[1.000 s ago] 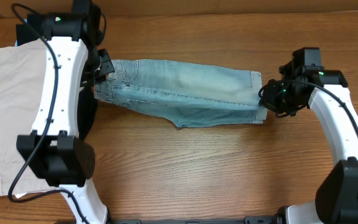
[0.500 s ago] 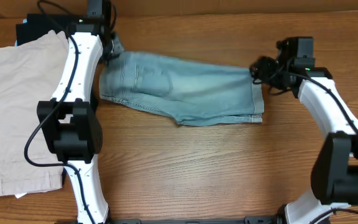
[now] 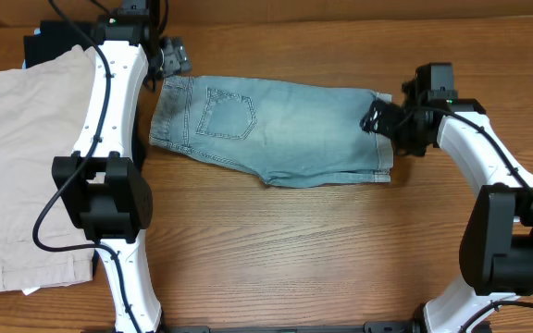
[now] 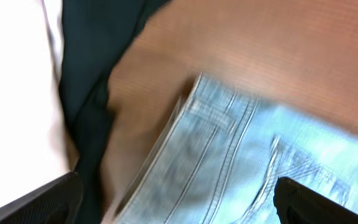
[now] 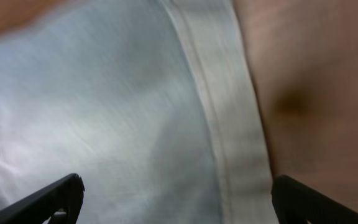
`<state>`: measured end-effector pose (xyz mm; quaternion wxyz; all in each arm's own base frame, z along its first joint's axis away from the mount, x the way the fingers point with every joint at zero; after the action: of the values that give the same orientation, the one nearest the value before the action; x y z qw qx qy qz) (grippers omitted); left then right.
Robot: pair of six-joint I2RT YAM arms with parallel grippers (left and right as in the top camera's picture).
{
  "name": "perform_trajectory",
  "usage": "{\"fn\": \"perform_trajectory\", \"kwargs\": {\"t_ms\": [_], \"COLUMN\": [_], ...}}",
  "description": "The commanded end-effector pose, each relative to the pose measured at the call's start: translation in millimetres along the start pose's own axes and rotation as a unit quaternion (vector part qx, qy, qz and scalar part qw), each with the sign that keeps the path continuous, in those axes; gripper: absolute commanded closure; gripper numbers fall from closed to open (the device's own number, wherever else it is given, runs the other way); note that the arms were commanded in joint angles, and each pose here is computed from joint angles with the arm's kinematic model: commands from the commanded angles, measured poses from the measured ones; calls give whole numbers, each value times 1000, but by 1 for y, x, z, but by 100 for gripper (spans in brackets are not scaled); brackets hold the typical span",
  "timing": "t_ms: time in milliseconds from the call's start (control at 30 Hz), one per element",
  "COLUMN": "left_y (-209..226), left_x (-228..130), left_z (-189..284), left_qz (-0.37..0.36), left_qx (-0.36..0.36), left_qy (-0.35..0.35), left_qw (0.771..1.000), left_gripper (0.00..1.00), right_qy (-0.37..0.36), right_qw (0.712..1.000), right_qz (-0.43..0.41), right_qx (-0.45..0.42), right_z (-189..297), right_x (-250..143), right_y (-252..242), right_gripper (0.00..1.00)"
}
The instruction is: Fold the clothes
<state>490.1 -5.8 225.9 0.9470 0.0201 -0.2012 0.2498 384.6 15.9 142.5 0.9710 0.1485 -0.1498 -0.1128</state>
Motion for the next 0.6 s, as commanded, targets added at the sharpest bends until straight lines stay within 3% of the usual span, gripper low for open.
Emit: {"fn": "perform_trajectory", "kwargs": {"t_ms": [0, 167, 333, 433, 567], "left_y": [4, 6, 6, 6, 6], "left_x": [-5, -11, -11, -12, -13], "left_z": [8, 7, 8, 7, 7], "left_qz": [-36, -47, -47, -48, -48], "left_qx": [-6, -1, -2, -1, 1], "left_qy": [30, 48, 48, 50, 52], "left_qw": [999, 998, 998, 998, 997], "left_gripper": [0, 0, 0, 0, 0], "right_qy": [20, 39, 34, 31, 32], "right_qw": [1000, 999, 998, 997, 996], "right_qz": [-10, -15, -15, -26, -33], "right_qx": [-14, -30, -54, -68, -71], "right_z": [3, -11, -21, -26, -30], "right_x": [-9, -27, -36, -40, -46], "right_y": [-5, -15, -25, -29, -33], "right_gripper": [0, 2, 18, 21, 32]}}
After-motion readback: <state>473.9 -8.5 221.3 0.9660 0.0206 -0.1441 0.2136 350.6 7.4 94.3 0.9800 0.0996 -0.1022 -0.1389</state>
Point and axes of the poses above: each gripper's point midway between its finger pads, its own z axis back along the fingers, its own y axis along the line the jaws close on, x = y × z, the point moved 9 cm from there along z, back along the fingers, and after that the axes turned 7 degrees about z, right-handed, at the moved point
